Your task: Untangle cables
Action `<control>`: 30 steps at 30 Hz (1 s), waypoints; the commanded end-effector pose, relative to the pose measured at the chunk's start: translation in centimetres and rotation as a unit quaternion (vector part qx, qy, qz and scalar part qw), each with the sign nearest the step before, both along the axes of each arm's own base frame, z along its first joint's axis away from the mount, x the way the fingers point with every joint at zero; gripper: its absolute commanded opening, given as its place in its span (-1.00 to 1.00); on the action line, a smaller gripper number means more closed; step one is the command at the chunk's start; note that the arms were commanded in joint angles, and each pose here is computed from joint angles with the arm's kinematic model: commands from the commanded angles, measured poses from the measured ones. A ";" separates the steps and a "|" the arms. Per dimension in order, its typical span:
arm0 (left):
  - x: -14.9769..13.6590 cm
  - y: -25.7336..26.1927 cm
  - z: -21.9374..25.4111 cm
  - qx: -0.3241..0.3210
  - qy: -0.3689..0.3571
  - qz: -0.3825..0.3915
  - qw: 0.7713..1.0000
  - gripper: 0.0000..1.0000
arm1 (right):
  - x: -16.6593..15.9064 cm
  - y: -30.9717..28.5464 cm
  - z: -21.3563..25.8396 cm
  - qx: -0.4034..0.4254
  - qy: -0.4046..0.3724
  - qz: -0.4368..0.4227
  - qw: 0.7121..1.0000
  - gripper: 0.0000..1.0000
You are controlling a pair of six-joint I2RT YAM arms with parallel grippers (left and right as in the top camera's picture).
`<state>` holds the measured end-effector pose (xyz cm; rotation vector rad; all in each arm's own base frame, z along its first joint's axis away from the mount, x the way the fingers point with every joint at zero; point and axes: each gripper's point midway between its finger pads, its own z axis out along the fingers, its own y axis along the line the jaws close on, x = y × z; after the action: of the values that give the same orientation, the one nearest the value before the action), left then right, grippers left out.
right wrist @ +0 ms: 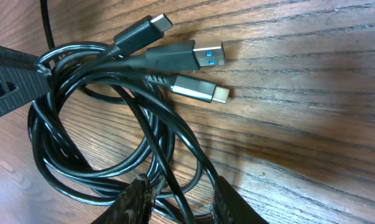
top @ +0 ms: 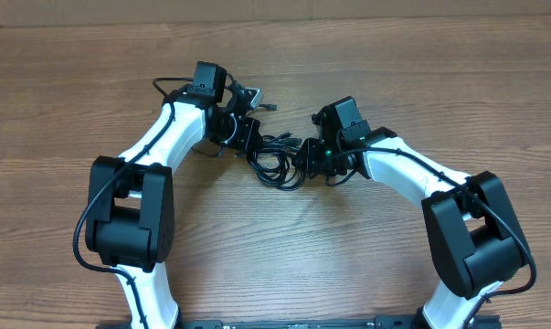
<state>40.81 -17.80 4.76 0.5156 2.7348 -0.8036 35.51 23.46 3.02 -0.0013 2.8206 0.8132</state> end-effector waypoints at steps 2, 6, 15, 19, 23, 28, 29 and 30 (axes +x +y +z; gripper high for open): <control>0.6 -0.5 1.9 -0.017 -0.023 -0.008 1.000 -0.92 | -0.2 0.2 -0.2 0.001 0.002 0.003 1.000 -0.39; 0.6 -0.5 1.9 -0.017 -0.023 -0.008 1.000 -0.92 | -0.3 0.4 -0.4 0.001 0.007 -0.003 1.000 -0.44; 0.6 -0.5 1.9 -0.017 -0.023 -0.007 1.000 -0.92 | -0.2 1.2 -1.8 -0.009 0.007 -0.007 1.000 -0.66; 0.7 -0.4 1.8 -0.012 -0.022 -0.002 1.000 -0.92 | 0.0 1.1 -1.7 -0.007 0.005 -0.009 1.000 -0.93; 1.6 1.9 0.6 0.051 -0.009 0.070 0.996 -0.92 | 0.1 1.2 -0.8 0.012 0.011 -0.008 1.000 -0.93; 1.9 2.8 0.3 0.073 -0.005 0.098 0.993 -0.92 | 0.3 0.6 1.8 0.021 0.009 -0.012 1.000 -0.93; 1.9 2.8 0.3 0.073 -0.006 0.098 0.993 -0.92 | 0.5 0.4 3.0 0.025 0.001 -0.015 1.000 -0.92; 1.9 2.8 0.3 0.073 -0.006 0.098 0.993 -0.92 | 0.5 0.2 3.6 0.027 -0.003 -0.017 0.999 -0.93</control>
<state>41.50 -16.26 3.84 0.3330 2.8144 -0.6525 34.23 23.82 1.99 0.0602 2.8997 0.8362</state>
